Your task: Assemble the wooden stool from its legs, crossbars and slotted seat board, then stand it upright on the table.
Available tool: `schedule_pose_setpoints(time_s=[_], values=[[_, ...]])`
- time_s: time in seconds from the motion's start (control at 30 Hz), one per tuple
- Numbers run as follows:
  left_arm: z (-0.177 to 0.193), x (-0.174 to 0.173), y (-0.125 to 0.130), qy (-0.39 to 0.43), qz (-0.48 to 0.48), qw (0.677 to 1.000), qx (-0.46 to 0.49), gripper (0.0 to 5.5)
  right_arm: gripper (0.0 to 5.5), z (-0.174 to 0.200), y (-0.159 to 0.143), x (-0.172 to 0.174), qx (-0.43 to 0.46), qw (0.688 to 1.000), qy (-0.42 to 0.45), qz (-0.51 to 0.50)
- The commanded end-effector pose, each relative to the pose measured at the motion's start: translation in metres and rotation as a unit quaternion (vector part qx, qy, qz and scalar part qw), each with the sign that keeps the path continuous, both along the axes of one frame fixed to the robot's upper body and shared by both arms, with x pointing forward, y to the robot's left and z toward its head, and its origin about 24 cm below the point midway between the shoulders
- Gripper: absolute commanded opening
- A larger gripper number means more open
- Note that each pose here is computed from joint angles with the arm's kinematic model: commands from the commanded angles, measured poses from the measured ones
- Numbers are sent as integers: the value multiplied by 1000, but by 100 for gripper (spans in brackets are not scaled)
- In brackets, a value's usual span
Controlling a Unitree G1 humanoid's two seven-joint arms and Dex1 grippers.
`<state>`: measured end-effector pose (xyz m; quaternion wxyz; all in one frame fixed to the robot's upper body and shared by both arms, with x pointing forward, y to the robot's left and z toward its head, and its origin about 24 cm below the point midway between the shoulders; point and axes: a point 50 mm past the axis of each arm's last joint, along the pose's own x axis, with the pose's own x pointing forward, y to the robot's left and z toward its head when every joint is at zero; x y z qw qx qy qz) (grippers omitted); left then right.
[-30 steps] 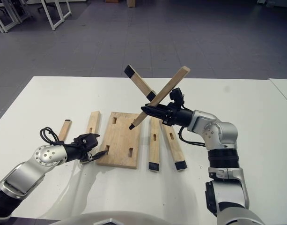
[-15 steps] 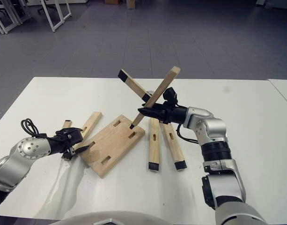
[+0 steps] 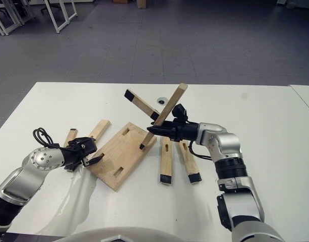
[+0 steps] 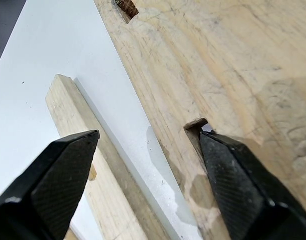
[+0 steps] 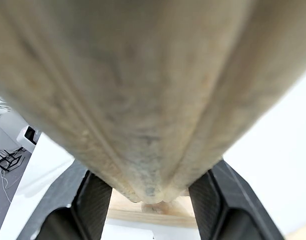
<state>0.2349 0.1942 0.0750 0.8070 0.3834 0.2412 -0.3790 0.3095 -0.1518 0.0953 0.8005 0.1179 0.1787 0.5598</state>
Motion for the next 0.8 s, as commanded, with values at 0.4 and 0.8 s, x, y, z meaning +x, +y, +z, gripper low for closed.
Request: schedule_pose_setpoints(time_s=[0.4, 0.8], values=[[-14, -6, -28, 30, -31, 999, -21, 372, 203, -19, -7, 13, -111, 991, -69, -22], [-14, -9, -44, 29, -30, 998, -47, 372, 203, -69, -2, -24, -189, 979, -67, -43]])
